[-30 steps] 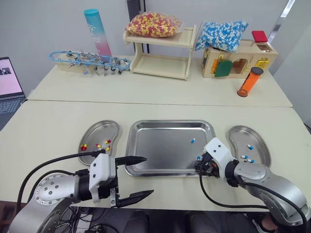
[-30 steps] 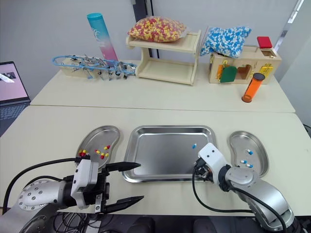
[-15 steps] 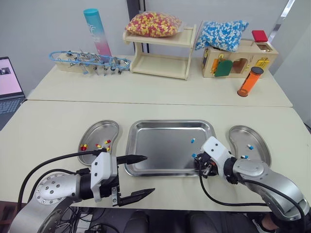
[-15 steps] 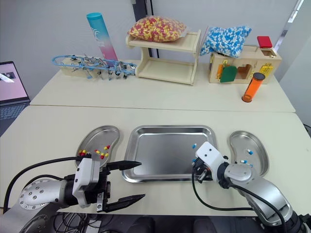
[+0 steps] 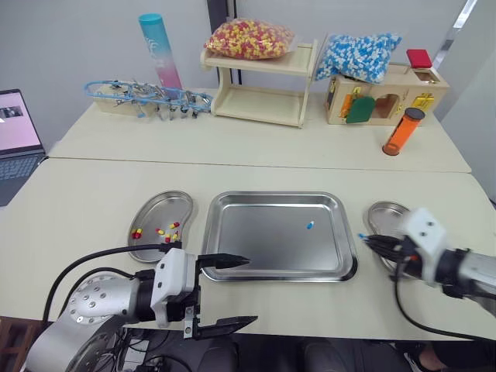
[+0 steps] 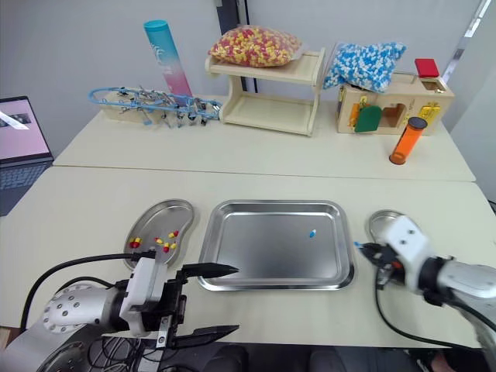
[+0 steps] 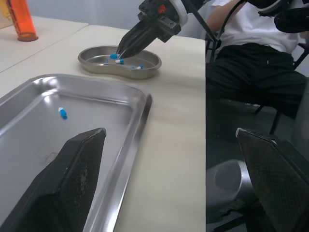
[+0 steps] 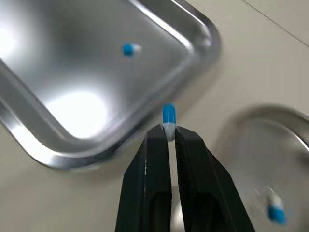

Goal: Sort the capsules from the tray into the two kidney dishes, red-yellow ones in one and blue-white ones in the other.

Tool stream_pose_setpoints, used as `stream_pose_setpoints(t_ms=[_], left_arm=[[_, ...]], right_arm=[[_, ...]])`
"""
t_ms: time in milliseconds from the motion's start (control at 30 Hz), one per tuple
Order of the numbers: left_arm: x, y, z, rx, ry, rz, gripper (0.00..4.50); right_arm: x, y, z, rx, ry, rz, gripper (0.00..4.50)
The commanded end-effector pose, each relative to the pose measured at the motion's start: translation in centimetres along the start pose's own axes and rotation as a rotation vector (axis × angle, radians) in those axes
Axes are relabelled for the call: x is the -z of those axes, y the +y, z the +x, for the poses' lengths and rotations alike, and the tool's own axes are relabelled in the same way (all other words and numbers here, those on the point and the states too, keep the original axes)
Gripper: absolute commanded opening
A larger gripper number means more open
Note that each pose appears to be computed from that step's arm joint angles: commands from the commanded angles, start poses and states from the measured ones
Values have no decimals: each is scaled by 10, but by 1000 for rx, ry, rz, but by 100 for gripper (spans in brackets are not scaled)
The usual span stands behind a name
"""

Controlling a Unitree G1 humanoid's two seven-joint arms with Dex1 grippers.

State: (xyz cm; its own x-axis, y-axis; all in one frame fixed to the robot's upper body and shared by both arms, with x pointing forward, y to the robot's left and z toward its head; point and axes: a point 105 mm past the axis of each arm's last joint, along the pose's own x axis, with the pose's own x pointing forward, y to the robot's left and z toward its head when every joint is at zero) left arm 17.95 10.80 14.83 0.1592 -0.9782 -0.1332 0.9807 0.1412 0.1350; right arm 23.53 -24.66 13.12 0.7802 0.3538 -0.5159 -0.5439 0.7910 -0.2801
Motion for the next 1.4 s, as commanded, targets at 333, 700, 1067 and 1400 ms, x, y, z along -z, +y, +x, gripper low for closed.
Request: stream_pose_setpoints(t_ms=[333, 700, 1067, 1400], left_arm=[[-1, 1, 5, 7, -28, 24, 450], [4, 0, 1, -63, -36, -32, 450], [15, 6, -15, -276, -24, -57, 450], [26, 6, -21, -363, -10, -54, 450]], right_arm=[[15, -35, 0, 160, 37, 80, 119], [-11, -20, -22, 64, -102, -66, 445], [-10, 10, -38, -139, -193, -138, 445], [9, 35, -38, -201, -223, -136, 445]])
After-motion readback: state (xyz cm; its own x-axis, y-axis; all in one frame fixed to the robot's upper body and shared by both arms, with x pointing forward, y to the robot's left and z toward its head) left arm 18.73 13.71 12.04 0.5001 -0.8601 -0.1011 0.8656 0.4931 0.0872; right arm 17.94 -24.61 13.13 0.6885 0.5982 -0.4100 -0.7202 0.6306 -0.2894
